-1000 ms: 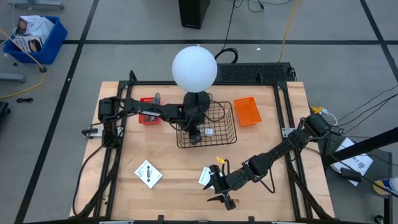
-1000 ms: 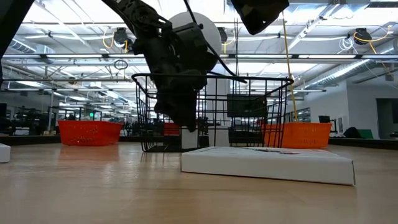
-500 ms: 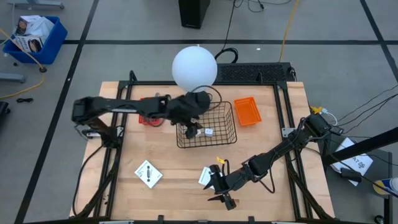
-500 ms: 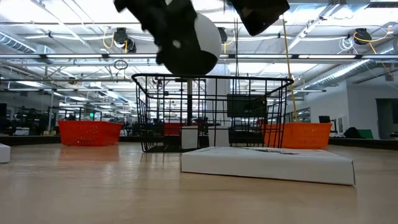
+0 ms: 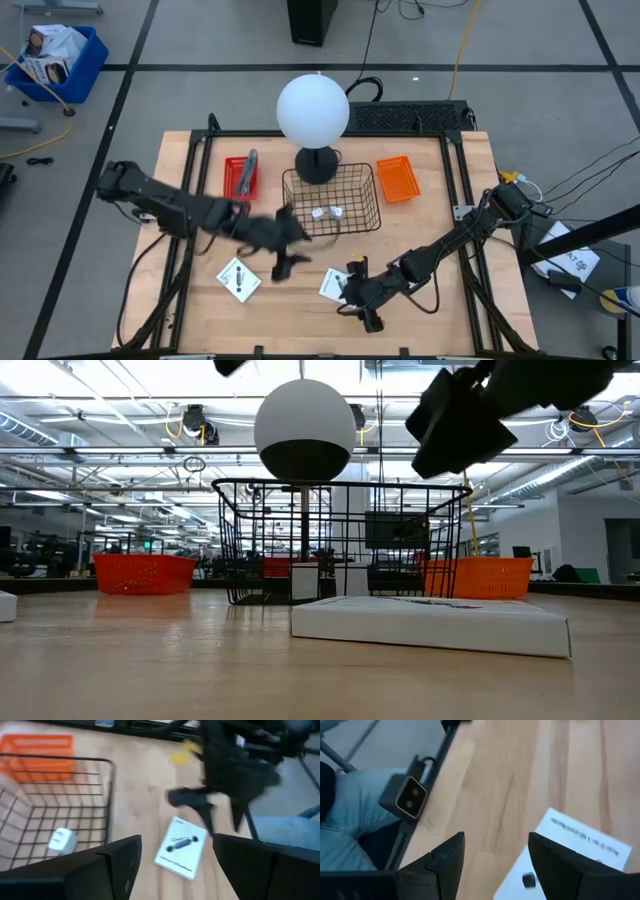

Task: Pick and place items into bin
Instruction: Put the right card reader box into the orange bin

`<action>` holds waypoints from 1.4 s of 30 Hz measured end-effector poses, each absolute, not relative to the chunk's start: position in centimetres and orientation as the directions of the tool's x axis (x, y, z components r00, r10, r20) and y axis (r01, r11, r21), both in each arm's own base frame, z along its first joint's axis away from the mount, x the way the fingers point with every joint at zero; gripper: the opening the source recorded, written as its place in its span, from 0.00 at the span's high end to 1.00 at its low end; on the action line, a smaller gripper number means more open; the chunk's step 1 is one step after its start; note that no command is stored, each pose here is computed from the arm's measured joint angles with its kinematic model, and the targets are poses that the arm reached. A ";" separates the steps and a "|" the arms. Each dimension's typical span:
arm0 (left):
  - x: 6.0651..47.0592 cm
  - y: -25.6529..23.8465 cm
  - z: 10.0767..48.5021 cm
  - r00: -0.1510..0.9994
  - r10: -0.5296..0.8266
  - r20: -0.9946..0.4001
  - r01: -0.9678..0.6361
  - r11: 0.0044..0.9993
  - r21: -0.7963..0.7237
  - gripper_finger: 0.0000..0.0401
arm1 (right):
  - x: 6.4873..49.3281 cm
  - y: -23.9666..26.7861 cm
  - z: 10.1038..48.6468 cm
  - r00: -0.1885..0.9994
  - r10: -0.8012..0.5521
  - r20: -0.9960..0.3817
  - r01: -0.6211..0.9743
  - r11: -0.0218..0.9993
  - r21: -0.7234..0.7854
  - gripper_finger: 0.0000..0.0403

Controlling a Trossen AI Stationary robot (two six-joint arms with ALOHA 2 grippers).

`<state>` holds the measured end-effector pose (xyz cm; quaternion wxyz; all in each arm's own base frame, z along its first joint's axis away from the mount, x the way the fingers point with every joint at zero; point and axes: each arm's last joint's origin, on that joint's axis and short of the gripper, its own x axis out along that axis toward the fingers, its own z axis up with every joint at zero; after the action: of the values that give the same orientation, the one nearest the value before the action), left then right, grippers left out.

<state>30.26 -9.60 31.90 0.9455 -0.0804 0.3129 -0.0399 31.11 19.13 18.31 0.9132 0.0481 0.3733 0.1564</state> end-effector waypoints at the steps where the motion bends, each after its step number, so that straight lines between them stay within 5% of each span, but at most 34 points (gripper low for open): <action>1: 30.0 -10.7 31.7 0.800 -0.116 -0.589 0.031 0.988 -0.153 0.37 | 31.1 19.1 18.3 0.668 0.319 -0.672 -0.245 0.947 0.206 0.48; 18: 28.1 -22.5 24.6 0.732 -0.061 -0.679 0.050 0.998 -0.036 0.37 | 30.7 18.8 17.2 0.672 0.320 -0.667 -0.216 0.947 0.237 0.48; 27: 29.8 -22.7 20.0 0.656 0.019 -0.755 -0.014 1.000 0.013 0.37 | 29.9 16.7 14.9 0.667 0.201 -0.717 -0.038 0.971 0.237 0.48; 42: 31.4 -22.1 19.9 0.671 -0.061 -0.739 0.021 0.998 -0.063 0.37 | 29.5 16.0 14.1 0.633 0.175 -0.754 0.012 0.972 0.235 0.48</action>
<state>31.41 -22.09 19.91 0.9138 -0.0245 0.4048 -0.0223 29.50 15.98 14.11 0.8969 0.1094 0.4261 0.0454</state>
